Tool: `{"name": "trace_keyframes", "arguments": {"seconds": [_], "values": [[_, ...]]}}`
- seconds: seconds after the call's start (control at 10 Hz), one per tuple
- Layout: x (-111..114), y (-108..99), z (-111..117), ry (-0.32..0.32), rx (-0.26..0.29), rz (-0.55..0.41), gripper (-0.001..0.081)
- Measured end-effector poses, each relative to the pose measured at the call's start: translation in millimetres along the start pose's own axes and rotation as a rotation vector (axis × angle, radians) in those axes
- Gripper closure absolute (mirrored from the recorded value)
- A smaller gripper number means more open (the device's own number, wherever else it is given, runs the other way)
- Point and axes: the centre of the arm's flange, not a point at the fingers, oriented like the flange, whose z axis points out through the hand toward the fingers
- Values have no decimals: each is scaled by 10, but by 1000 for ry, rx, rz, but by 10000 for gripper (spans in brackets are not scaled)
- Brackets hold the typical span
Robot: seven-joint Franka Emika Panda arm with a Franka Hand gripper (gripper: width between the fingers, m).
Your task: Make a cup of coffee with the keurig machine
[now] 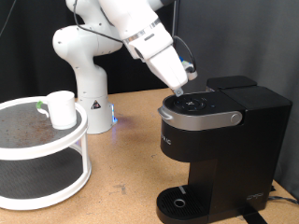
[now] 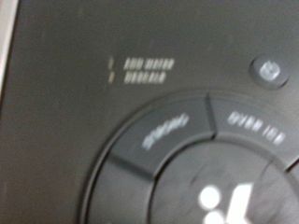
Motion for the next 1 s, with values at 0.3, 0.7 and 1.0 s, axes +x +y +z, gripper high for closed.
{"name": "trace_keyframes", "arguments": {"seconds": [0.3, 0.7, 1.0], "values": [[216, 9, -274, 78, 86, 93, 803], [41, 88, -291, 166, 10, 183, 803], [-289, 116, -508, 176, 94, 208, 803]]}}
